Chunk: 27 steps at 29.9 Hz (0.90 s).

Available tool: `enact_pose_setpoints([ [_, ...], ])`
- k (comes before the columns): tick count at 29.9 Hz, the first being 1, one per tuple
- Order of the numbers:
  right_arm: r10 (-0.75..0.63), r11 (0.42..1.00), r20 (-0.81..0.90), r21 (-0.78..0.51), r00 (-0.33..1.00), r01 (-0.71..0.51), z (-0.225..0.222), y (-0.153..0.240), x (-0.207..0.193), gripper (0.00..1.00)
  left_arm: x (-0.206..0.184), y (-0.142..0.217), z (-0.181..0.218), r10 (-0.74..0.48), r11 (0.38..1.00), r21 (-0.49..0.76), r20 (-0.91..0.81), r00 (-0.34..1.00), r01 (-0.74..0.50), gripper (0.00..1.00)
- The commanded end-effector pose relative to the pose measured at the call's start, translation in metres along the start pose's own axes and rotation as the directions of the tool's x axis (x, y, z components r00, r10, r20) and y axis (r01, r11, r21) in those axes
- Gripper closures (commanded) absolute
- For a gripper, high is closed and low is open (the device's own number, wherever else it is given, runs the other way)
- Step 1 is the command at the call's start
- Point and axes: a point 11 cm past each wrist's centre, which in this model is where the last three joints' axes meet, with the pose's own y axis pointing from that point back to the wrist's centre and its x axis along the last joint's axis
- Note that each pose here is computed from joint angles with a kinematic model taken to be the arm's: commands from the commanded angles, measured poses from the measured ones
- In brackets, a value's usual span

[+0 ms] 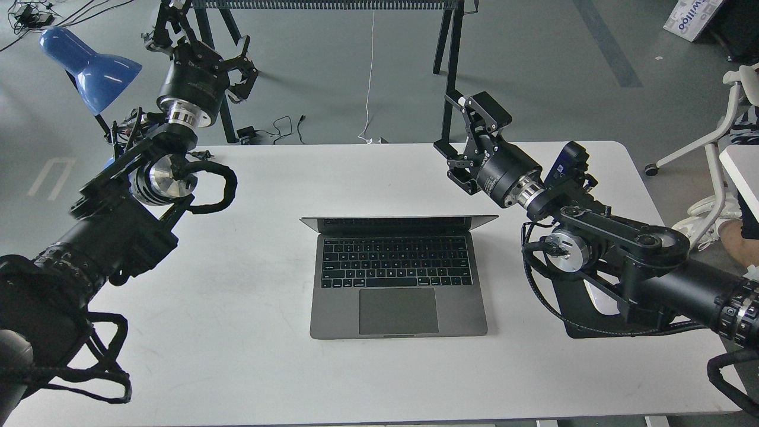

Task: Close notebook with right arm
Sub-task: 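Move the right gripper over the top edge of the open laptop screen, then push the laptop screen down toward the keyboard with the right gripper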

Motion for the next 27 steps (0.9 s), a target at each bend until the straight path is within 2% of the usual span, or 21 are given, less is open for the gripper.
enact_pose_setpoints([
  [1, -0.013, 1.0, 0.0, 0.007, 1.0, 0.013, -0.005, 0.001, -0.002, 0.01, 0.0, 0.0, 0.0, 0.0, 1.0, 0.0, 0.0, 1.0, 0.0, 0.0],
  [14, -0.055, 0.998, 0.0, -0.043, 0.998, 0.055, 0.005, 0.027, -0.01, 0.01, 0.0, 0.0, 0.0, 0.0, 1.0, 0.0, 0.0, 1.0, 0.0, 0.0],
  [27, -0.103, 0.98, 0.019, -0.168, 0.995, 0.105, 0.048, 0.06, -0.037, 0.01, 0.0, 0.0, 0.0, 0.0, 1.0, 0.0, 0.0, 1.0, 0.0, 0.0],
])
